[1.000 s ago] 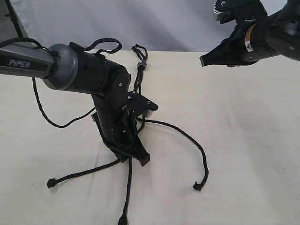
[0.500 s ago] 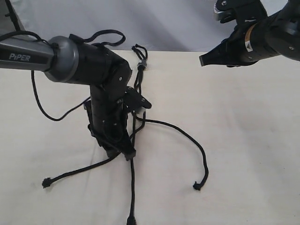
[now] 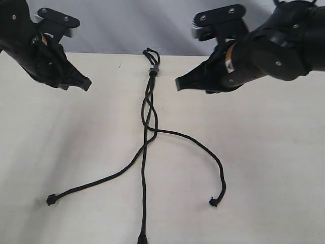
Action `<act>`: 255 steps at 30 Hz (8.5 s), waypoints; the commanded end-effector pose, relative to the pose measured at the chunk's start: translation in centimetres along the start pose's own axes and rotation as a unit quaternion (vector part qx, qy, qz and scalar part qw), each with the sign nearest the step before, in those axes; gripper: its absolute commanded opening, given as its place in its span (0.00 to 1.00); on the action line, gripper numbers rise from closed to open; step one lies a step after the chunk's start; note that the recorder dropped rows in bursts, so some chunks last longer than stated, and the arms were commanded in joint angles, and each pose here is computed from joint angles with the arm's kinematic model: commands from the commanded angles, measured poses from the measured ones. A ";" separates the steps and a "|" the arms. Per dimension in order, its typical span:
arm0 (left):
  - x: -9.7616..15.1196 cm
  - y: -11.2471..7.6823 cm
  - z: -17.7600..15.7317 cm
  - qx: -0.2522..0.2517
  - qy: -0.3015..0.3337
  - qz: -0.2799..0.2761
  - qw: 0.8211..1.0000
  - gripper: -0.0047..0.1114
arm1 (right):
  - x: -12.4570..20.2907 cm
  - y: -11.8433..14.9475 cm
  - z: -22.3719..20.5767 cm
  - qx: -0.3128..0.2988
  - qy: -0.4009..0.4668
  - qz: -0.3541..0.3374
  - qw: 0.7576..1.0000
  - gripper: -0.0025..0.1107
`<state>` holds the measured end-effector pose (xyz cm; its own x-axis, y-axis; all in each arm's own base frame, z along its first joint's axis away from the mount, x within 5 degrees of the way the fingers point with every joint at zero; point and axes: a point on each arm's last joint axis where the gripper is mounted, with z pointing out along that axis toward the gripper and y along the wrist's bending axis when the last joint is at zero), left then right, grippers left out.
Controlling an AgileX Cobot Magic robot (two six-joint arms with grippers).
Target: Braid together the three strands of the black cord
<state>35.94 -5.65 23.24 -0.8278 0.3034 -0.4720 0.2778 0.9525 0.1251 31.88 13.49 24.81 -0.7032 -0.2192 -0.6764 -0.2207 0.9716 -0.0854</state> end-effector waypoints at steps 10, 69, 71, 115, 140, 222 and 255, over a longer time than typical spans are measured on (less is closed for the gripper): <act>-0.5 0.6 0.7 -0.008 -0.054 -0.013 0.998 0.04 | 7.5 12.3 0.4 -0.087 0.192 -0.097 0.973 0.23; -0.4 0.6 0.7 -0.007 -0.049 -0.031 0.998 0.04 | 1.0 9.9 7.5 0.072 0.227 -0.359 0.902 0.02; -0.4 0.6 0.7 -0.007 -0.049 -0.031 0.998 0.04 | 1.5 8.8 9.3 0.063 0.239 -0.327 0.912 0.02; -0.5 0.6 0.7 -0.006 -0.053 -0.032 0.998 0.04 | 3.9 7.9 10.7 -0.182 0.352 -0.244 0.885 0.02; 1.5 -13.2 -0.8 0.123 0.037 0.083 0.988 0.04 | -3.3 -4.5 -1.0 0.056 0.029 -0.102 0.993 0.67; 7.6 -19.5 6.5 0.164 0.225 0.197 0.940 0.04 | -1.1 -8.0 -0.6 0.051 -0.023 -0.053 0.997 0.67; 0.8 -3.0 -6.3 -0.004 -0.077 -0.002 0.997 0.04 | 0.4 -0.9 -0.8 -0.036 0.048 -0.103 0.993 0.67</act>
<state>31.40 -10.06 29.21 -0.6953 0.3668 -0.6181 0.3490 0.9241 0.1558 32.47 10.04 25.72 -0.6878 -0.3865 -0.6144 -0.3452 0.9188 -0.1915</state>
